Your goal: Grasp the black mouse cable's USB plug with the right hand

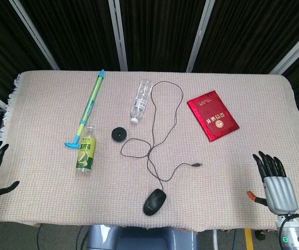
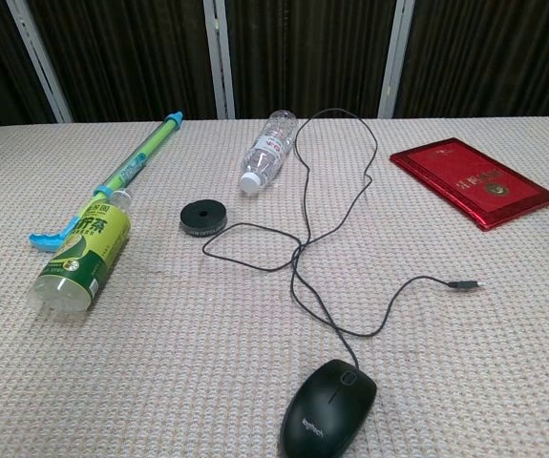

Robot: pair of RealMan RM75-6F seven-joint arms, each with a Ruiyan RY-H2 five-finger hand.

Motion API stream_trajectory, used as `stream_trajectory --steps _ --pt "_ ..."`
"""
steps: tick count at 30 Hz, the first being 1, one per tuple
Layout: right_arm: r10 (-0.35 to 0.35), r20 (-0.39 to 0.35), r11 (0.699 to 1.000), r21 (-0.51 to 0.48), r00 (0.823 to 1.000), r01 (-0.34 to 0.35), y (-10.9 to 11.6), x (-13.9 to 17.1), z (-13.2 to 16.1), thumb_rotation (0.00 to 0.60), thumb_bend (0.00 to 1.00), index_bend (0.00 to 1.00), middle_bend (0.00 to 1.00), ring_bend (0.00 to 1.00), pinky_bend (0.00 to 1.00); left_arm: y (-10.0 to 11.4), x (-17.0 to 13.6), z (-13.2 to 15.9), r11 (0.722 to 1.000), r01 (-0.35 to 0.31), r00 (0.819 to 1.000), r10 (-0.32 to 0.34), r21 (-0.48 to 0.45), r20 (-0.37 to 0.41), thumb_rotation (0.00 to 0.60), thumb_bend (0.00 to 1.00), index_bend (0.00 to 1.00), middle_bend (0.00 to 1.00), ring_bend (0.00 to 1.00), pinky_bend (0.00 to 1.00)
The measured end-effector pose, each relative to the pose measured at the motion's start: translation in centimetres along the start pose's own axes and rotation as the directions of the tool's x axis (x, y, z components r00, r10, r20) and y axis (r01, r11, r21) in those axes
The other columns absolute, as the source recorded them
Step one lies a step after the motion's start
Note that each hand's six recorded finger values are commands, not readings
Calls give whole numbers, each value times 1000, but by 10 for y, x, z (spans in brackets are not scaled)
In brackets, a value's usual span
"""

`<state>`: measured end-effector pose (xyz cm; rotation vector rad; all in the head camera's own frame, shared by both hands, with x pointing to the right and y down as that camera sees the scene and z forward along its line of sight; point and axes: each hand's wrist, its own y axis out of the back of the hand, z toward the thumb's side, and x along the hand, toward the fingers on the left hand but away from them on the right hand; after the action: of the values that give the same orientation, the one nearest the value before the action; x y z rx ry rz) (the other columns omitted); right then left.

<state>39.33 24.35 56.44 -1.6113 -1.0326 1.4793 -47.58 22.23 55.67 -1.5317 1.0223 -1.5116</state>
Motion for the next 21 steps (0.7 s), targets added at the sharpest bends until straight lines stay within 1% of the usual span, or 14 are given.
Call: stream_trajectory --steps 7,9,11,14,17,19,21 --pt "20 9 1000 -13 1000 -19 -3 0 2 600 22 0 0 0 0 0 -1 -1 1000 9 1000 -9 -10 -5 600 43 0 0 0 0" --pt "23 7 1000 -21 1000 -23 -3 -1 4 600 27 13 0 0 0 -1 -1 -1 1000 13 1000 -13 -10 -6 600 43 0 0 0 0" --pt "26 -1 999 -30 1000 -26 -4 -2 7 600 43 86 13 0 0 -1 -1 -1 1000 16 1000 -16 -15 -9 600 43 0 0 0 0" --pt "19 -20 999 -42 1000 -20 -3 -4 13 600 63 217 90 0 0 -2 -2 -1 1000 20 1000 -20 -17 -11 600 43 0 0 0 0" --pt "8 -36 998 -58 999 -10 -1 -8 20 600 80 315 162 7 0 -2 -3 -1 1000 21 1000 -21 -18 -9 600 44 0 0 0 0" --pt "4 -48 997 -75 999 -7 0 -13 26 600 89 346 188 18 0 -1 -3 1 1000 19 1000 -19 -22 -5 600 45 0 0 0 0" --pt "4 -60 997 -79 998 -9 1 -19 33 600 98 357 197 21 0 -2 -2 3 1000 19 1000 -19 -21 2 600 46 0 0 0 0"
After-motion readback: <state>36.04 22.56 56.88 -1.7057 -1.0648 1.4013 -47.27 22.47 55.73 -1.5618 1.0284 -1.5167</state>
